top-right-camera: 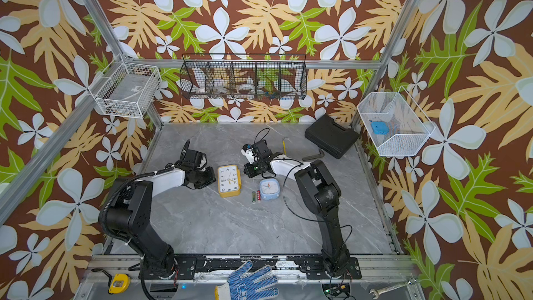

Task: Insert the battery into the alarm
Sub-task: Adjust the alarm at the center of the board.

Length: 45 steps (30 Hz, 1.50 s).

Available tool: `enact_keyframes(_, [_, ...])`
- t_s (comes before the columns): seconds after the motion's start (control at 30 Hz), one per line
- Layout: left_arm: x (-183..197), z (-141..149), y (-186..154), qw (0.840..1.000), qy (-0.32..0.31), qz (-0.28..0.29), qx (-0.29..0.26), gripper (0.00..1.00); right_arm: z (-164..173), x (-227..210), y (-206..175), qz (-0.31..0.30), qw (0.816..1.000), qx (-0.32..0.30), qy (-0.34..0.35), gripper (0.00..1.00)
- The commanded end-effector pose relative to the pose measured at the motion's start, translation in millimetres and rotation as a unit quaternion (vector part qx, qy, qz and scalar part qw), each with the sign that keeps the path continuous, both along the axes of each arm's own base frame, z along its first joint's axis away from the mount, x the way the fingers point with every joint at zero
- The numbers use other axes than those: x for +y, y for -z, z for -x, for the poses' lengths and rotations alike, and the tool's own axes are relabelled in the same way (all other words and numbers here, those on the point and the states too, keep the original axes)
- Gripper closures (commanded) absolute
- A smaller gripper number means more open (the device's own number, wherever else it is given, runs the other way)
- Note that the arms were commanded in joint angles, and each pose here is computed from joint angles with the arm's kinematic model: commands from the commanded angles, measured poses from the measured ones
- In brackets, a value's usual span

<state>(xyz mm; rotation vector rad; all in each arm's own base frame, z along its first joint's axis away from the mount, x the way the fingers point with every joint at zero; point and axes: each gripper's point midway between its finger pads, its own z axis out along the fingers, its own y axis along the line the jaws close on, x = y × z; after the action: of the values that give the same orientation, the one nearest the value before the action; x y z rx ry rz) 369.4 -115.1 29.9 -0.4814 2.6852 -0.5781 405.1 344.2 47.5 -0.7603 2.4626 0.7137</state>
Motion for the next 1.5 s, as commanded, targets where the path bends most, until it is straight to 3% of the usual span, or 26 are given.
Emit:
enact_keyframes(0.0, [-3, 2, 1, 1.000, 0.013, 0.000, 0.006, 0.95, 3, 5, 6, 0.014, 1.000, 0.005, -0.012, 0.80])
enact_keyframes(0.63, [-30, -11, 4, 0.998, 0.056, 0.002, 0.027, 0.98, 19, 35, -48, -0.043, 0.997, -0.018, -0.061, 0.83])
enact_keyframes(1.47, [-45, -25, 13, 0.993, 0.107, 0.012, 0.050, 0.98, 31, 65, -64, -0.048, 0.994, -0.021, -0.093, 0.82])
